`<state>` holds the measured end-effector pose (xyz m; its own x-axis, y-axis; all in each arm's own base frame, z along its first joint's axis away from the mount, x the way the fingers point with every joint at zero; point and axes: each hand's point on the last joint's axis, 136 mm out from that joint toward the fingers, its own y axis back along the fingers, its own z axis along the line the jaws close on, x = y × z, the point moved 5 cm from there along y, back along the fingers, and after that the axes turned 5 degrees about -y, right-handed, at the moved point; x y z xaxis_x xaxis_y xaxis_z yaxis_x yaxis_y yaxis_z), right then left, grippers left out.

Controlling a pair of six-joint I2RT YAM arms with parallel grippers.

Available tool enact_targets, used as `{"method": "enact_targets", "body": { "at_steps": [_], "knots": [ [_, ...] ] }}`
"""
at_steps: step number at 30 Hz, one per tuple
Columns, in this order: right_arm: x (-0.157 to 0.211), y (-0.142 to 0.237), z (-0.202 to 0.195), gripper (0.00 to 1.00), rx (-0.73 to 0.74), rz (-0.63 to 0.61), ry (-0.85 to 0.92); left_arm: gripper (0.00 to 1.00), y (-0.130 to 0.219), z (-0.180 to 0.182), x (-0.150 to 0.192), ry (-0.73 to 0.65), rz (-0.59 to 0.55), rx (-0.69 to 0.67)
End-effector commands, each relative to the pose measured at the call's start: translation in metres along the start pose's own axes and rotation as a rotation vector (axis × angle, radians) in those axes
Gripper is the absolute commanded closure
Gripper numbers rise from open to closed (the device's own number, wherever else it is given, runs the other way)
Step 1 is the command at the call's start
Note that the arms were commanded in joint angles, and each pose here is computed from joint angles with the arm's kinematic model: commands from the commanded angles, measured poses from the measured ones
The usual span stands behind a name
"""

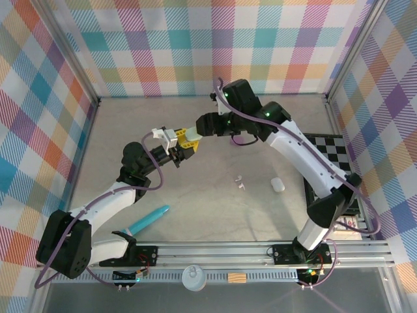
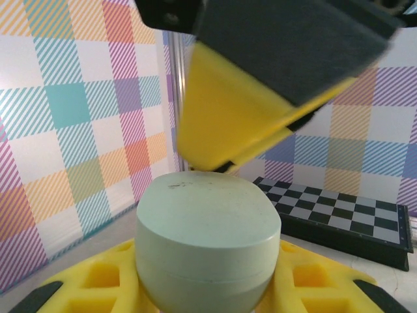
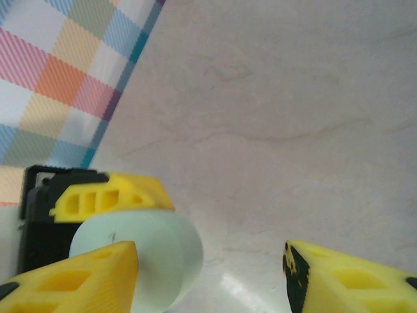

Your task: Insert wireless bluetooth earbuds into charging case

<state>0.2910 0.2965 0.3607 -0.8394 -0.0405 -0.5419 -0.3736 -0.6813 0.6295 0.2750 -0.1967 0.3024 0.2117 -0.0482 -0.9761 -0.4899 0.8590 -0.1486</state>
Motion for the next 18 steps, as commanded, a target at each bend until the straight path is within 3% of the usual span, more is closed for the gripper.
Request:
{"method": "enact_targets", "body": {
  "at_steps": [1,9,18],
  "knots": [
    [-0.003,0.018,0.017,0.36,-0.183,-0.034,-0.07,0.69,0.001,-0.001,-0.03,-0.043,-0.102,0.003],
    [0.006,0.013,0.022,0.31,-0.458,0.051,-0.255,0.69,0.004,-0.005,-0.047,-0.026,-0.183,0.027],
    [0.003,-0.006,0.03,0.52,-0.611,0.145,-0.384,0.69,0.007,-0.009,-0.056,-0.021,-0.204,0.037]
  ]
}}
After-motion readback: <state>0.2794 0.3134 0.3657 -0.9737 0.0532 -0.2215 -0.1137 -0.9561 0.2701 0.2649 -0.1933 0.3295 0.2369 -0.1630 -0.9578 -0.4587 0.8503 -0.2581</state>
